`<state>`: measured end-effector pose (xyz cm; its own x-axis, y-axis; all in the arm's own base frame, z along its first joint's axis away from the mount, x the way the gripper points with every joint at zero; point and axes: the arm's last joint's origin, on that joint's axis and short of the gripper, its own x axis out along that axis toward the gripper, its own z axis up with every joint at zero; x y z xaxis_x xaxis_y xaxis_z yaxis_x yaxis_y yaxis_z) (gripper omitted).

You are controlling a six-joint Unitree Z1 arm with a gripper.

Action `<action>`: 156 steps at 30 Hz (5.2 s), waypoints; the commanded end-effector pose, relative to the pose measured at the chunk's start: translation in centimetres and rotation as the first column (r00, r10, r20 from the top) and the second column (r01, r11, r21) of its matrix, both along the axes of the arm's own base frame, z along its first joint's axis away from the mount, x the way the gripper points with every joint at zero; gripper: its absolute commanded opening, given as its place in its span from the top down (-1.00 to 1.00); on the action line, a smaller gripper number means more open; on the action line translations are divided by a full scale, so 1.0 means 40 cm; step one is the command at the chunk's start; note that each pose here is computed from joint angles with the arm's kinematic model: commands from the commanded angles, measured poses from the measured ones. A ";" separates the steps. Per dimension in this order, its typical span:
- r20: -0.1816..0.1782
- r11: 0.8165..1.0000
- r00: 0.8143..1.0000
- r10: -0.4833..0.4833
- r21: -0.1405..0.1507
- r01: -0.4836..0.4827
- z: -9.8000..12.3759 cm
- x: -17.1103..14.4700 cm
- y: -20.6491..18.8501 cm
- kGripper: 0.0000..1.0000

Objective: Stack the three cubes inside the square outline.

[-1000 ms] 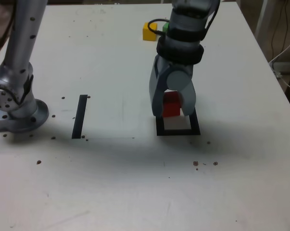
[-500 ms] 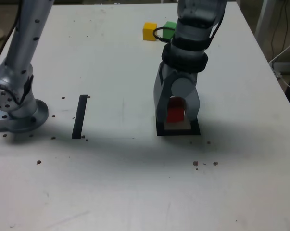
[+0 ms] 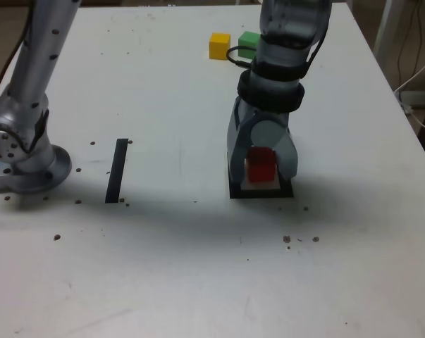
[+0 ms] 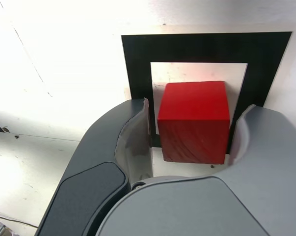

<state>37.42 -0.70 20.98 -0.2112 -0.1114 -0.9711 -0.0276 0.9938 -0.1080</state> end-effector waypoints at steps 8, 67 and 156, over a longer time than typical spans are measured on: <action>0.040 0.999 0.999 0.001 0.044 -0.003 0.061 -0.033 0.012 -0.99; -0.002 0.995 1.000 -0.030 0.091 0.030 0.059 -0.216 0.902 -0.92; 0.059 0.988 0.986 -0.153 0.023 0.152 0.198 -0.025 0.036 0.44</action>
<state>36.22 1.04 29.25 -0.1610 -0.0595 -0.9852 0.1289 0.9884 -0.0808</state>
